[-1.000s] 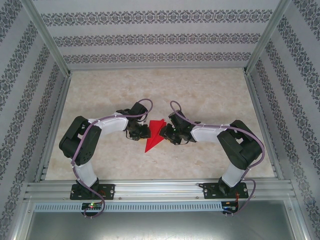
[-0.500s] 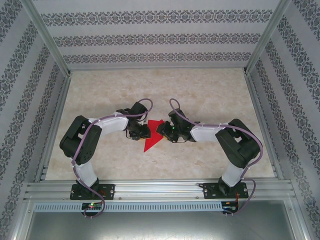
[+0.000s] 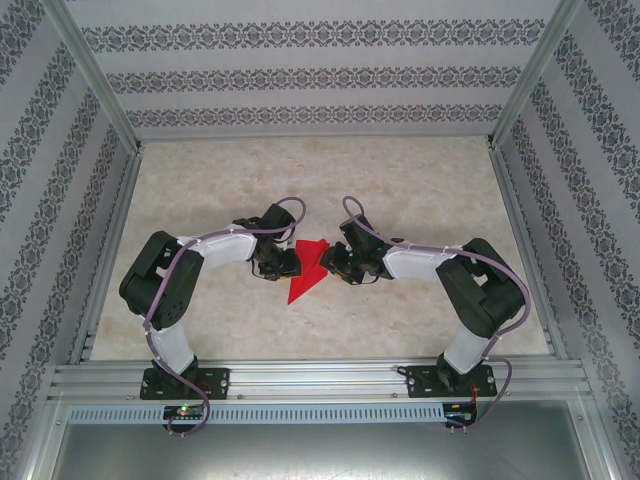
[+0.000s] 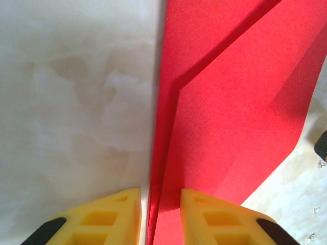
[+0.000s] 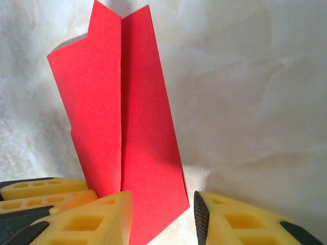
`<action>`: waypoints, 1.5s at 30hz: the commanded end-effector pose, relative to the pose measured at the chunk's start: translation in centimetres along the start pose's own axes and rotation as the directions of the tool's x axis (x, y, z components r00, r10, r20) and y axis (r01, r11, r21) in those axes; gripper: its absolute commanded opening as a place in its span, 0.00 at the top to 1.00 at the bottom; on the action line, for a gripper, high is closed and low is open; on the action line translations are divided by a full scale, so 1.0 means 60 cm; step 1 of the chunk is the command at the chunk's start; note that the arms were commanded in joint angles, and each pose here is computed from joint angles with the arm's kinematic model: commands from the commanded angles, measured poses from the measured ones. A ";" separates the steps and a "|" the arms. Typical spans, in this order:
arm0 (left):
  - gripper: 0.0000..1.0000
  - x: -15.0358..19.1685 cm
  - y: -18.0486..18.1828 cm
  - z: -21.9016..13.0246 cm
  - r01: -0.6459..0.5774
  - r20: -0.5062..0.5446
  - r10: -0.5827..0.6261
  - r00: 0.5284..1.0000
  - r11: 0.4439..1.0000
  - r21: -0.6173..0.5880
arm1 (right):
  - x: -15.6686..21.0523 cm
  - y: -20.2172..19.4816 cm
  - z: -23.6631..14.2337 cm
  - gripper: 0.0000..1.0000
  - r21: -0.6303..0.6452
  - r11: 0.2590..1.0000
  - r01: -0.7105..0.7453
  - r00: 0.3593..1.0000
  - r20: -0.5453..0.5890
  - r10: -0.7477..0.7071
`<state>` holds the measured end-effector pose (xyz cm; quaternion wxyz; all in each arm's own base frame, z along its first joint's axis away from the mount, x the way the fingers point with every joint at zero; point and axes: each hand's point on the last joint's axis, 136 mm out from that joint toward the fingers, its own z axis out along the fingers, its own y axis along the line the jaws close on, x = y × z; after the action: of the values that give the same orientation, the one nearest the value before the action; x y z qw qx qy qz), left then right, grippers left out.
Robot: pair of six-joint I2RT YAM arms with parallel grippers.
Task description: Fold a paper plane with a square sheet of paper (pick it up from the middle)
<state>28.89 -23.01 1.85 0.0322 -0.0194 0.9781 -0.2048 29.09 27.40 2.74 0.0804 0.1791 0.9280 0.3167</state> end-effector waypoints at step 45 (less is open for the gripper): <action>0.79 0.042 -0.046 0.019 -0.009 -0.068 0.018 0.998 0.990 0.142 | 0.001 0.039 0.003 0.61 -0.152 0.988 0.007 0.999 -0.032 -0.012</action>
<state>28.88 -23.47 1.90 0.0379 -0.0302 0.9720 -0.2298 29.53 28.77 2.71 0.0694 0.1824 0.9133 0.3574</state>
